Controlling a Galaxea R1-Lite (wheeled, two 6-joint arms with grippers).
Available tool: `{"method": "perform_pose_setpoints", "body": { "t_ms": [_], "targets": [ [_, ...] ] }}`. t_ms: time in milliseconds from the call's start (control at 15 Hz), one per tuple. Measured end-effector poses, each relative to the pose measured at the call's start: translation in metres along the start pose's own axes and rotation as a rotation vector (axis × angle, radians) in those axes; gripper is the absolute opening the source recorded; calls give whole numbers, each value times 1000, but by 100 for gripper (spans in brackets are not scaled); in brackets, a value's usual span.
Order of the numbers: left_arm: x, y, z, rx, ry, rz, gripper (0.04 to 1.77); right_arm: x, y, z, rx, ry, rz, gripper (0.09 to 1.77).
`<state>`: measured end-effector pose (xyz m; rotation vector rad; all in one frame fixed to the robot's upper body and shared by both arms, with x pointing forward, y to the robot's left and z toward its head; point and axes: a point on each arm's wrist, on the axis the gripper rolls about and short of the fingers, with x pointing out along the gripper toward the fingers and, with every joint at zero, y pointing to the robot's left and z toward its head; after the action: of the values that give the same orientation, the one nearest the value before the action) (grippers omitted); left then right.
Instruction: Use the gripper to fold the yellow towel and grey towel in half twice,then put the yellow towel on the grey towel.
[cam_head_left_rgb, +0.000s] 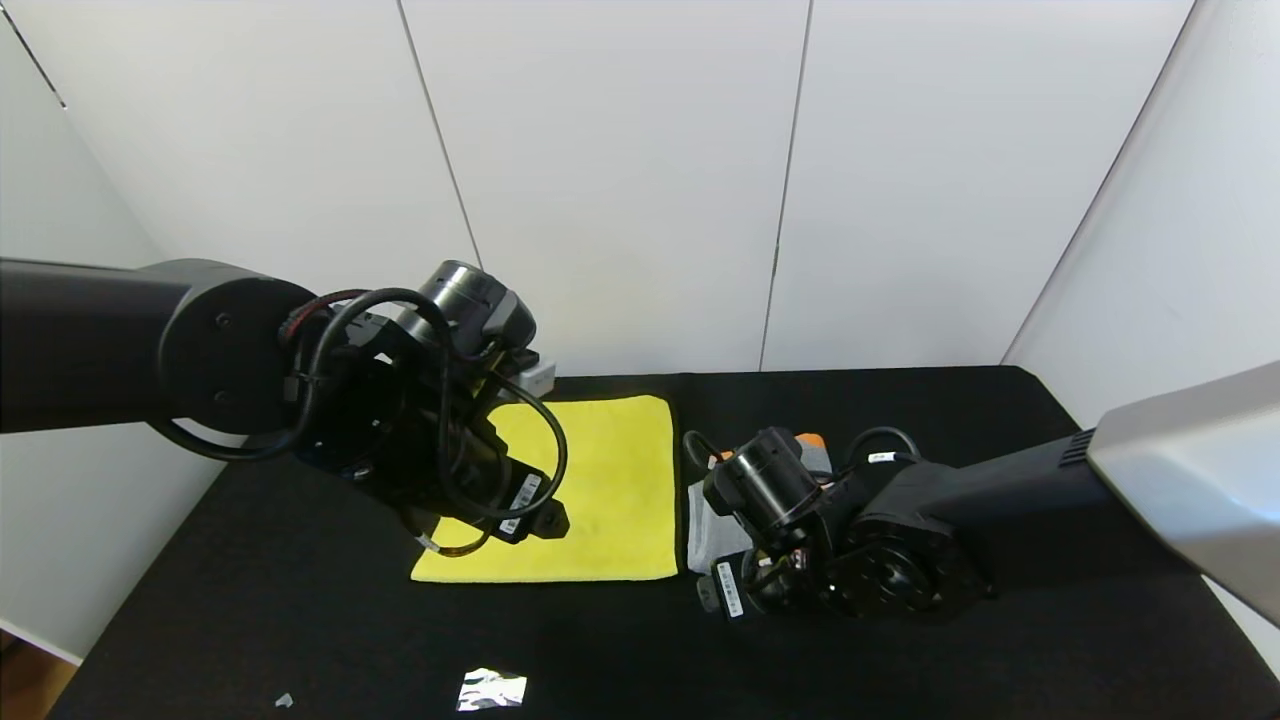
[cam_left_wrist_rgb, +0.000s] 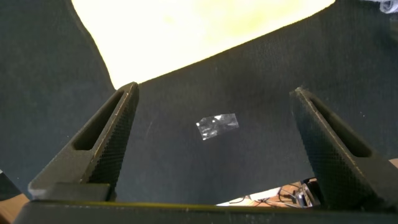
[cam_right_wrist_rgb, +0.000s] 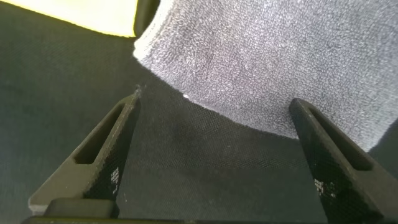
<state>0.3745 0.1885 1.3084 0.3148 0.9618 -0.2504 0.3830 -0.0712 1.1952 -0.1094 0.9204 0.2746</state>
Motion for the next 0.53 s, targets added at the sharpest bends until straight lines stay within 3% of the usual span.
{"method": "perform_pose_setpoints", "body": {
  "t_ms": [333, 533],
  "targets": [
    [-4, 5, -1, 8, 0, 5, 172, -20, -3, 5, -99, -7, 50, 170],
    [-5, 14, -1, 83, 2, 19, 172, -40, -9, 8, -203, 27, 109, 170]
  ]
}}
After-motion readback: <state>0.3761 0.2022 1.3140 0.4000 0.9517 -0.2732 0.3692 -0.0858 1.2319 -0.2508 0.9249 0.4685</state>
